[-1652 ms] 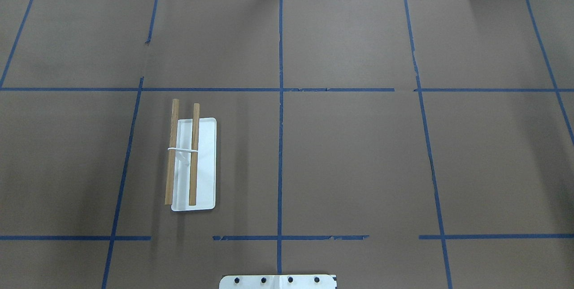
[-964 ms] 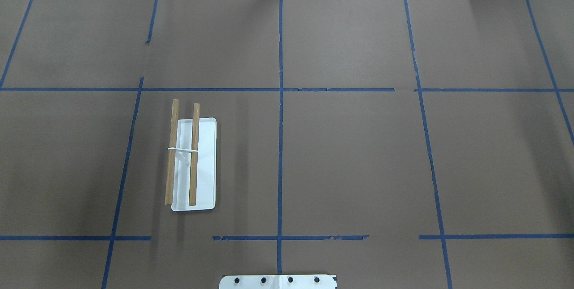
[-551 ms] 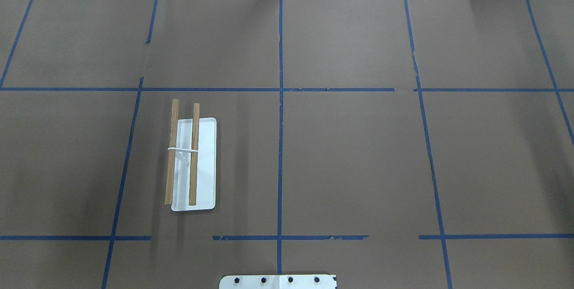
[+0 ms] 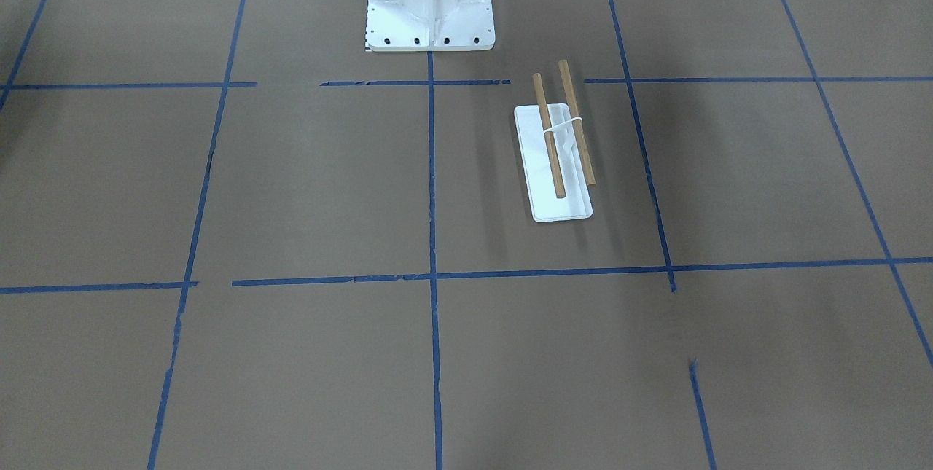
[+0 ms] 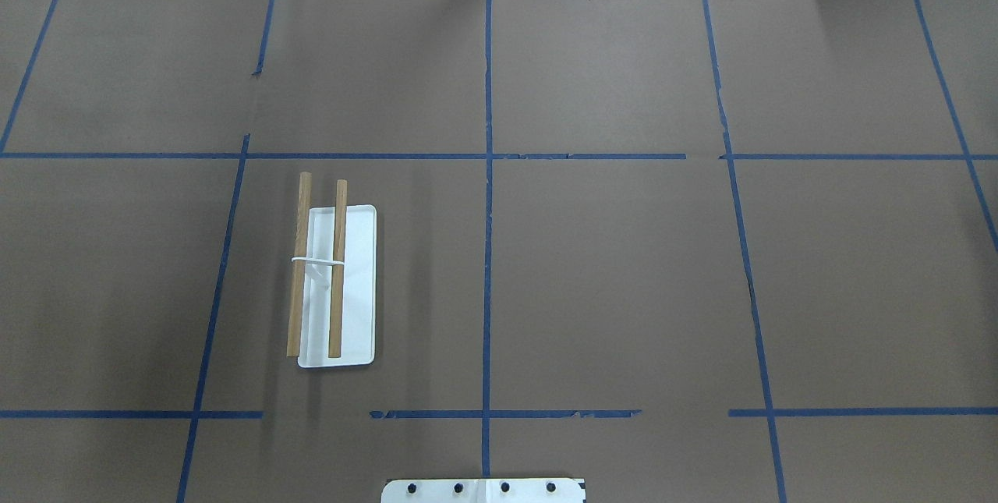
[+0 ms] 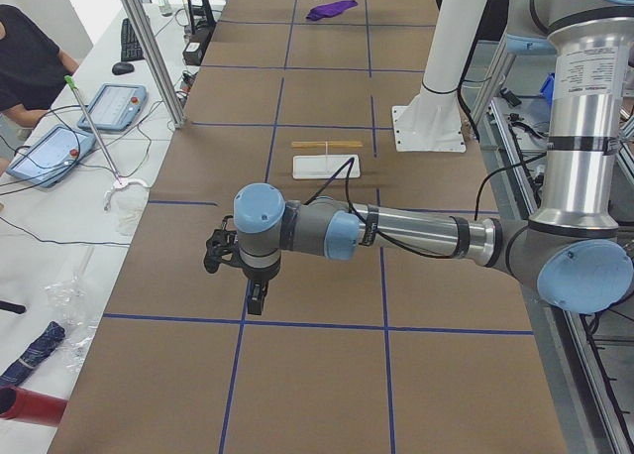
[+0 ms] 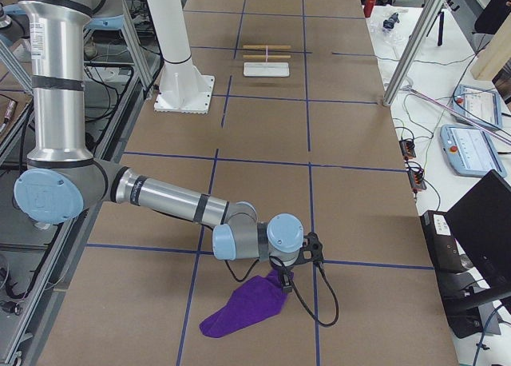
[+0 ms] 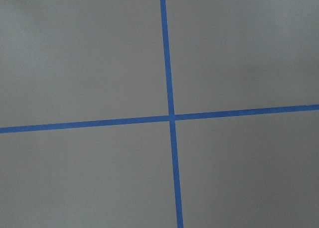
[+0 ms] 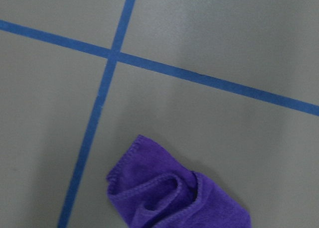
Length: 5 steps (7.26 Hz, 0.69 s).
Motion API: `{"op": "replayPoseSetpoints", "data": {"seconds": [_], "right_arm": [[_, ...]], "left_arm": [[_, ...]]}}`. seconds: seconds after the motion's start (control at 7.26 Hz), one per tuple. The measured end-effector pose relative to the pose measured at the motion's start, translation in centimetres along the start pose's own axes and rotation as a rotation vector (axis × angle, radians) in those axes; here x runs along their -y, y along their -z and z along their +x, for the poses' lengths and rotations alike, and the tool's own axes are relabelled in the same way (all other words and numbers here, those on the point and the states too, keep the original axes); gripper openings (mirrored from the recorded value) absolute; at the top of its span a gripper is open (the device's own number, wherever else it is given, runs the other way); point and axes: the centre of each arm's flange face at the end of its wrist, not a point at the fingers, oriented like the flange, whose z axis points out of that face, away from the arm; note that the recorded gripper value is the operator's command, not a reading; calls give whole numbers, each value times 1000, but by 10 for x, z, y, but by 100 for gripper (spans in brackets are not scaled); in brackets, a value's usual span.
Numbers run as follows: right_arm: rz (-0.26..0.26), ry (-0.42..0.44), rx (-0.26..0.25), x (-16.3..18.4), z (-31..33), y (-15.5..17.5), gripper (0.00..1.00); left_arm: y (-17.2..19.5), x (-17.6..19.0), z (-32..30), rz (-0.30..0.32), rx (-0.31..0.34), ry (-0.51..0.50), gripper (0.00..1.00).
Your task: Hang towel on rack
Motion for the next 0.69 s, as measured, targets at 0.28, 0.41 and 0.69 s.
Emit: {"op": "replayPoseSetpoints", "data": {"seconds": [0.28,0.41,0.69], "right_arm": [[-9,32,2,-5,10,-25,100],[-19,42,15,-6,7,-33,100],[-53,57,25,-10,1,-50,100]], "left_arm": [[5,1,3,10,1,-7,100],[6,1,4,11,1,-8,100],[5,0,3,11,0,-7,100]]}}
